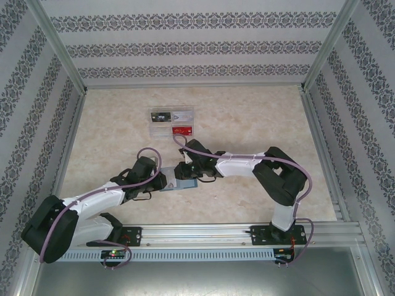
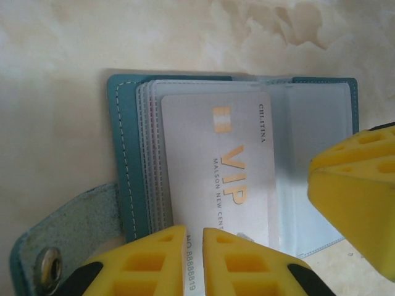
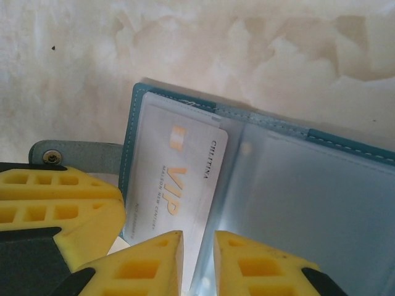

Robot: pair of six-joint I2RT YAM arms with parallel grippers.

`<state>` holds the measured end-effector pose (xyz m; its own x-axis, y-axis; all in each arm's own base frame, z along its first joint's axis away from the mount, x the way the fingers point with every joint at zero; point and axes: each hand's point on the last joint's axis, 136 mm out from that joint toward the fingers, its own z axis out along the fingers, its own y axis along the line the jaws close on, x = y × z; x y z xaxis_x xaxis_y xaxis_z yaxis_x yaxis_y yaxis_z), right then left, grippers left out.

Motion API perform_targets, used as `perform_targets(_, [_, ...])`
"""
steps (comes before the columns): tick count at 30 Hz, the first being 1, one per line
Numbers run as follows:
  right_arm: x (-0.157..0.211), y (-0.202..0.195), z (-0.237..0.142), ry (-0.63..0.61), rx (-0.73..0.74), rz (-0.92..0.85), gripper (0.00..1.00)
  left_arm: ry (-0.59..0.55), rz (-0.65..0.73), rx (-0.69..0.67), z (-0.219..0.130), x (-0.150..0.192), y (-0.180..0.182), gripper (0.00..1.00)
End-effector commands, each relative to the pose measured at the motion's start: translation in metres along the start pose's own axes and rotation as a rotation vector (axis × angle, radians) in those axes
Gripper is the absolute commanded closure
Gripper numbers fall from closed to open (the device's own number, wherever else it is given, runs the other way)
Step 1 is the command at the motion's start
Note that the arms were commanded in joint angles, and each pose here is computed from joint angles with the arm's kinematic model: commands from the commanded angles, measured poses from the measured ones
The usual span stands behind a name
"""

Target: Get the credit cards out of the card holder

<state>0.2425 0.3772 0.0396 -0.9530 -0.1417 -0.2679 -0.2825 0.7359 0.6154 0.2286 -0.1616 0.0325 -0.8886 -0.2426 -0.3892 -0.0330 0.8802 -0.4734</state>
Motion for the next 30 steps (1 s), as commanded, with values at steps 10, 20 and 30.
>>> perform_targets(10, [0.003, 0.007, 0.017, 0.027, -0.045, 0.034, 0.8, 0.011, -0.025, -0.02, 0.008, 0.004, 0.009, 0.87])
perform_targets(20, [0.005, 0.007, 0.019, 0.033, -0.058, 0.047, 0.92, 0.021, -0.032, -0.028, 0.01, 0.005, 0.01, 0.91])
perform_targets(30, [0.005, -0.011, 0.011, 0.005, -0.041, 0.098, 1.0, 0.024, -0.056, -0.16, 0.007, 0.007, 0.033, 1.0])
